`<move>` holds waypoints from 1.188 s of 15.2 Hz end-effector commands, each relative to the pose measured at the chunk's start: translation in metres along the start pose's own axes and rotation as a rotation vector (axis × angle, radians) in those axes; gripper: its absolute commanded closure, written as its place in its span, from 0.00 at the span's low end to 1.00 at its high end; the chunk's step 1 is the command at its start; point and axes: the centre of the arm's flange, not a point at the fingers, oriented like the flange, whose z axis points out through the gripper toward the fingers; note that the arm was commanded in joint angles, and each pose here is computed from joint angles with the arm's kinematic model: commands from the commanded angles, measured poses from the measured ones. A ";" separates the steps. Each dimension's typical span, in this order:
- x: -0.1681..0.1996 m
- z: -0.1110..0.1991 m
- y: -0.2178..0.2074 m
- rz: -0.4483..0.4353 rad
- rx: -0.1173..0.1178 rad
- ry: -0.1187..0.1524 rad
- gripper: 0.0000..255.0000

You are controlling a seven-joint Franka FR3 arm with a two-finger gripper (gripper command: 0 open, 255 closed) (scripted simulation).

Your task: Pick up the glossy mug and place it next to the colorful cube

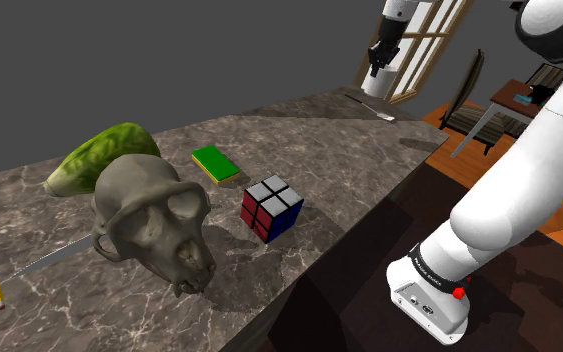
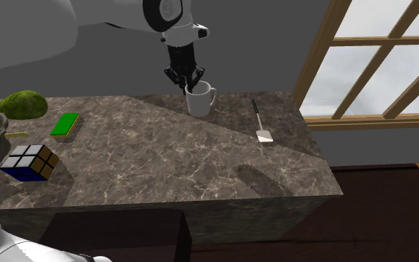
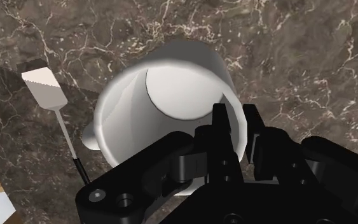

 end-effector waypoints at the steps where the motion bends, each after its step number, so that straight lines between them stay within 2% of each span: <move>1: -0.013 -0.004 -0.025 0.001 -0.001 0.000 1.00; 18: -0.120 -0.012 -0.222 0.001 -0.001 0.000 1.00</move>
